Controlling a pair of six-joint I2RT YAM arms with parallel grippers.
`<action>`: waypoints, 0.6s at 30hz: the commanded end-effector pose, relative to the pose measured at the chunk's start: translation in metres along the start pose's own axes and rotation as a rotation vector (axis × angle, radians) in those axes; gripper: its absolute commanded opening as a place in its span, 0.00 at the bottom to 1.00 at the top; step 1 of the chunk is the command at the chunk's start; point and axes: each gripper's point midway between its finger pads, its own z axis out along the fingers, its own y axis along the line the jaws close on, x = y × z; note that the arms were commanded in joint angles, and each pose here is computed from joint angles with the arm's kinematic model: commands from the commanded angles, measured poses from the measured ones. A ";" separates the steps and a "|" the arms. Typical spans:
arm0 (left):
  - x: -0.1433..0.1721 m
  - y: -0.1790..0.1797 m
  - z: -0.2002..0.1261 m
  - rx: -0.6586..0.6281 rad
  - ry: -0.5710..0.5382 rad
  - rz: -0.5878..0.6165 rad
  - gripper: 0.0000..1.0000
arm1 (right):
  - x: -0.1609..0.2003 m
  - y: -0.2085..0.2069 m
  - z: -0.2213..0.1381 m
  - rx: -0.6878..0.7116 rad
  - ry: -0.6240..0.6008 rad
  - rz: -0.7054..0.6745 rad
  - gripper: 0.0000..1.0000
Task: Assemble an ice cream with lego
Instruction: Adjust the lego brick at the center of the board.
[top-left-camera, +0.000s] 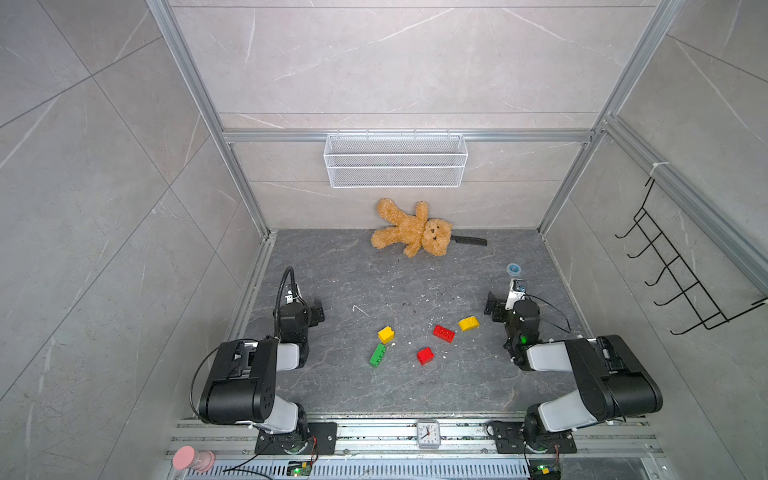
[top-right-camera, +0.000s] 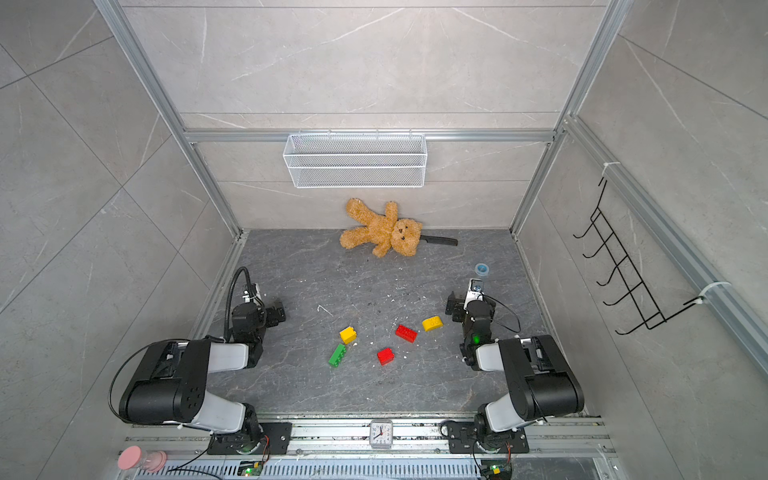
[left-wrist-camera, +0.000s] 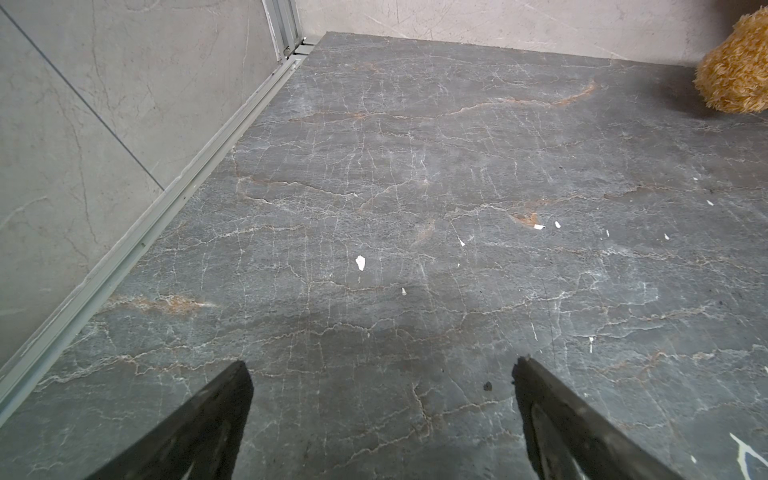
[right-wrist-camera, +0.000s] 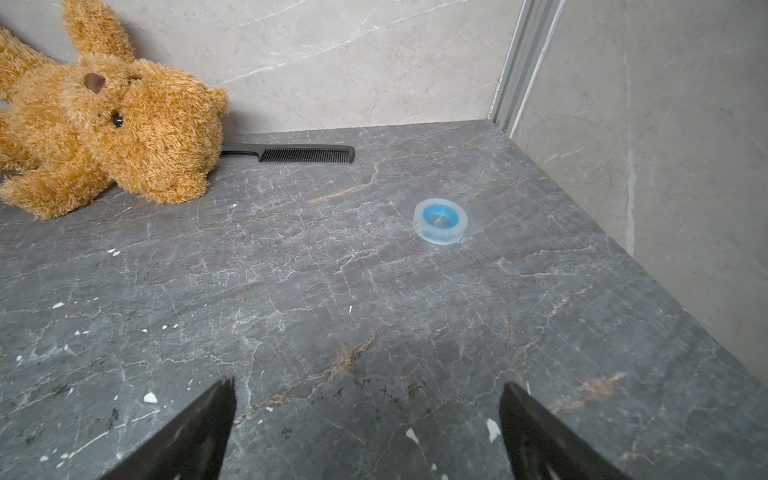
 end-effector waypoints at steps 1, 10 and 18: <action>-0.022 0.003 0.003 -0.013 -0.064 0.016 1.00 | -0.008 -0.002 0.004 0.014 -0.025 -0.005 1.00; -0.038 0.005 -0.002 -0.037 -0.044 0.020 1.00 | -0.027 0.002 -0.005 0.014 -0.003 -0.045 1.00; -0.064 -0.028 -0.069 0.152 0.228 -0.305 0.97 | -0.073 0.115 -0.046 -0.377 0.288 -0.094 0.88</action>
